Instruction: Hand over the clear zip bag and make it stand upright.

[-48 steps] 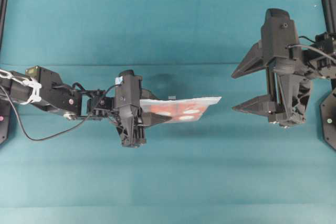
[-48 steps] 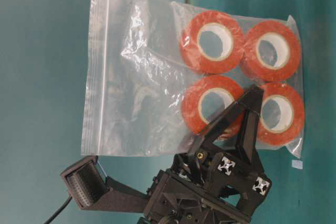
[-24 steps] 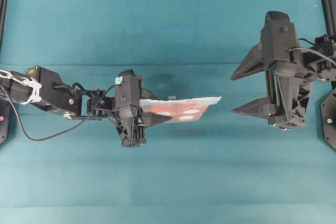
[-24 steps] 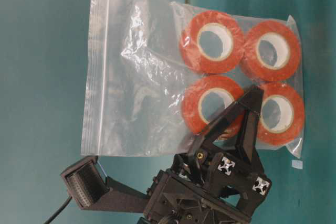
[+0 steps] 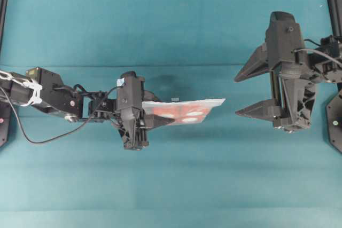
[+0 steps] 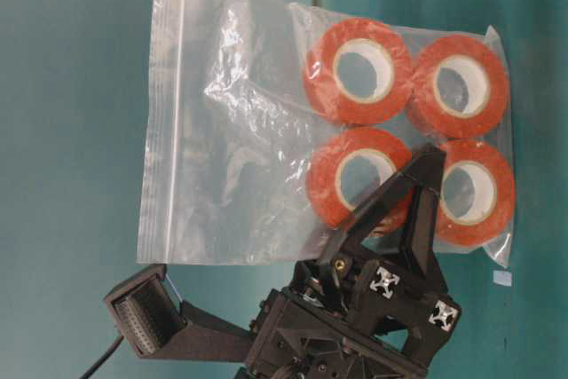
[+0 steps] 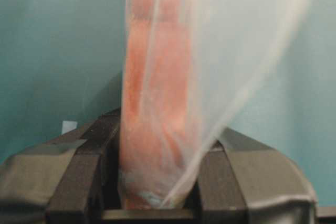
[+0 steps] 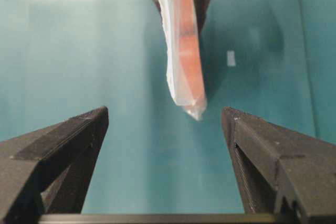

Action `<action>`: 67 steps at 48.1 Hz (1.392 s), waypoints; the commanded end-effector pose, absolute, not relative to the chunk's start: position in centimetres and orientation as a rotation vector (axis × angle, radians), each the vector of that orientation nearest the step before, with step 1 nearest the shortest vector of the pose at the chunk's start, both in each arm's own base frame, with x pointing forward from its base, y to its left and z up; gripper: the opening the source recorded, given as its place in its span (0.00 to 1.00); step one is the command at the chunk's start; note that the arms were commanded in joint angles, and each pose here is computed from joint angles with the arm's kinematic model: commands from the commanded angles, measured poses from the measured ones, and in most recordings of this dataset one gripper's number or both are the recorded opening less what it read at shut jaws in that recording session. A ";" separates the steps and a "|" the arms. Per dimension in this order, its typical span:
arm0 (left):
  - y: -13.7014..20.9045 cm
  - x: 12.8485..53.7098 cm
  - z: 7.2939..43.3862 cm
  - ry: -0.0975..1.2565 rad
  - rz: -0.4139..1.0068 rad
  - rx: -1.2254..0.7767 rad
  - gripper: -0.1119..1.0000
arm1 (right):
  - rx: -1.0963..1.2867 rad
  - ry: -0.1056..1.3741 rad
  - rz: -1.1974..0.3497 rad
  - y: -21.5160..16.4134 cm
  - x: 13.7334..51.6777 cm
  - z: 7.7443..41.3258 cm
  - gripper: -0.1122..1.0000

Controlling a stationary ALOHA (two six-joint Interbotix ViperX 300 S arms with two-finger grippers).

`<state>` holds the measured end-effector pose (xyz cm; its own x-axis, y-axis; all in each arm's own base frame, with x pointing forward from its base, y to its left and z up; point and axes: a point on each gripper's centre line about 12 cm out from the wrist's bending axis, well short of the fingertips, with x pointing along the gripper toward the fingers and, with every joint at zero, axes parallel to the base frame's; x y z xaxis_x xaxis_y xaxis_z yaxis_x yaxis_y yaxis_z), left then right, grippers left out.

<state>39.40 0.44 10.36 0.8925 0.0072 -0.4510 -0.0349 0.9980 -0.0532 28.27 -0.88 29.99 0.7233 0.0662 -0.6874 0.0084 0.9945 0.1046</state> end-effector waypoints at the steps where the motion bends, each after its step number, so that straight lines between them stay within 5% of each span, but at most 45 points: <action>1: 0.4 39.6 10.9 0.452 0.020 -0.058 0.32 | 0.110 0.738 0.031 -0.8 28.2 30.7 0.91; 67: 0.5 39.6 11.0 0.451 0.021 -0.058 0.32 | 0.114 0.735 0.028 -0.8 28.2 30.5 0.91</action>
<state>39.37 0.44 10.35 0.8904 0.0072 -0.4551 -0.0352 0.9980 -0.0531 28.22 -0.90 29.80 0.7243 0.0649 -0.6864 0.0098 0.9945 0.1043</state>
